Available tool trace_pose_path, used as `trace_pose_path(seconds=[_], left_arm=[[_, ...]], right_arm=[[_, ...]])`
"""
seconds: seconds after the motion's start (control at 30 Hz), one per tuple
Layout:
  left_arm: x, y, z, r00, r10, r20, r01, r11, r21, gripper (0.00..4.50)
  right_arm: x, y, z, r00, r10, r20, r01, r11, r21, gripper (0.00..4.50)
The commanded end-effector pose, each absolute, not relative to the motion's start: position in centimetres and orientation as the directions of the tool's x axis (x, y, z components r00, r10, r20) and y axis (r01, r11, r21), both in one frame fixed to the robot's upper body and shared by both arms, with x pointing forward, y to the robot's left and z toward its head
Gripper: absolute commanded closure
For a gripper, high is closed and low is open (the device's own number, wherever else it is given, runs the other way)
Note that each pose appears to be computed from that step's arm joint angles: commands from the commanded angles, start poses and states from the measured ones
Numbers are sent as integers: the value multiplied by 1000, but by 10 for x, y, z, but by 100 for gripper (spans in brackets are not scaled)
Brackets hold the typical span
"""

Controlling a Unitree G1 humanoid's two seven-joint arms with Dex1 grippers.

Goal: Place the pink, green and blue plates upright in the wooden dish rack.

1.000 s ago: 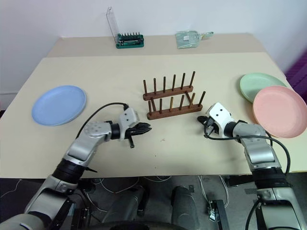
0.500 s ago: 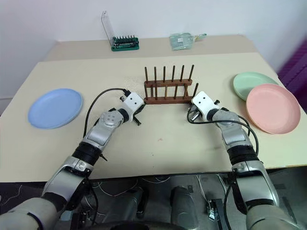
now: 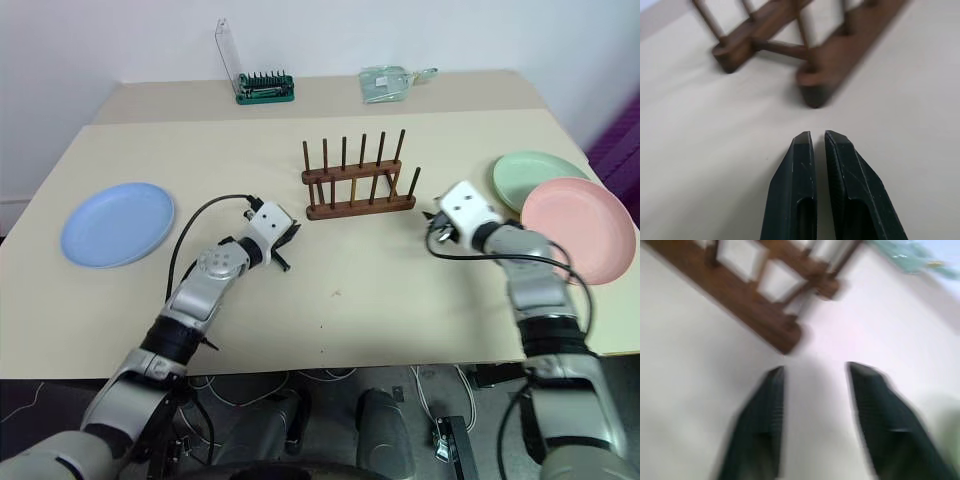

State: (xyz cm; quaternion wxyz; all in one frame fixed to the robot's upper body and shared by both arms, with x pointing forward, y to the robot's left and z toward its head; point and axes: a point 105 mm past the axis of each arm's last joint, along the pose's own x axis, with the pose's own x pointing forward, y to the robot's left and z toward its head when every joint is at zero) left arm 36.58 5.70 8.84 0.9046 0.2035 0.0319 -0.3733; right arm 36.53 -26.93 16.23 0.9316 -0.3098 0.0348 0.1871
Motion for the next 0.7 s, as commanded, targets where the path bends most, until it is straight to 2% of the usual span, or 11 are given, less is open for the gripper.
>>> trace_pose_path(seconds=[0.03, 0.1, 0.17, 0.23, 0.37, 0.5, 0.63, 0.7], left_arm=[[330, 18, 115, 524, -844, -117, 832, 477, 284, 412], [307, 2, 118, 374, -922, -101, 915, 350, 200, 412], [296, -5, 114, 291, -949, -121, 944, 264, 199, 412], [296, -7, 111, 274, -952, -137, 948, 244, 202, 412], [302, -11, 112, 273, -952, -141, 948, 242, 205, 412], [304, -12, 112, 278, -950, -140, 947, 246, 207, 412], [303, -7, 110, 294, -946, -138, 943, 263, 206, 412], [301, -6, 108, 298, -944, -140, 942, 266, 205, 412]], right_arm=[[342, -298, 204, 963, 250, -104, -262, 761, -594, 78], [325, -324, 206, 979, 147, -139, -202, 778, -595, 78], [315, -337, 200, 981, 90, -170, -173, 807, -565, 78], [309, -343, 188, 976, 47, -212, -158, 823, -545, 78], [306, -361, 153, 949, -120, -291, -73, 815, -574, 78], [310, -360, 138, 937, -146, -317, -69, 812, -579, 78], [316, -360, 129, 927, -177, -330, -85, 758, -646, 199], [316, -360, 130, 928, -185, -322, -85, 739, -668, 312]])
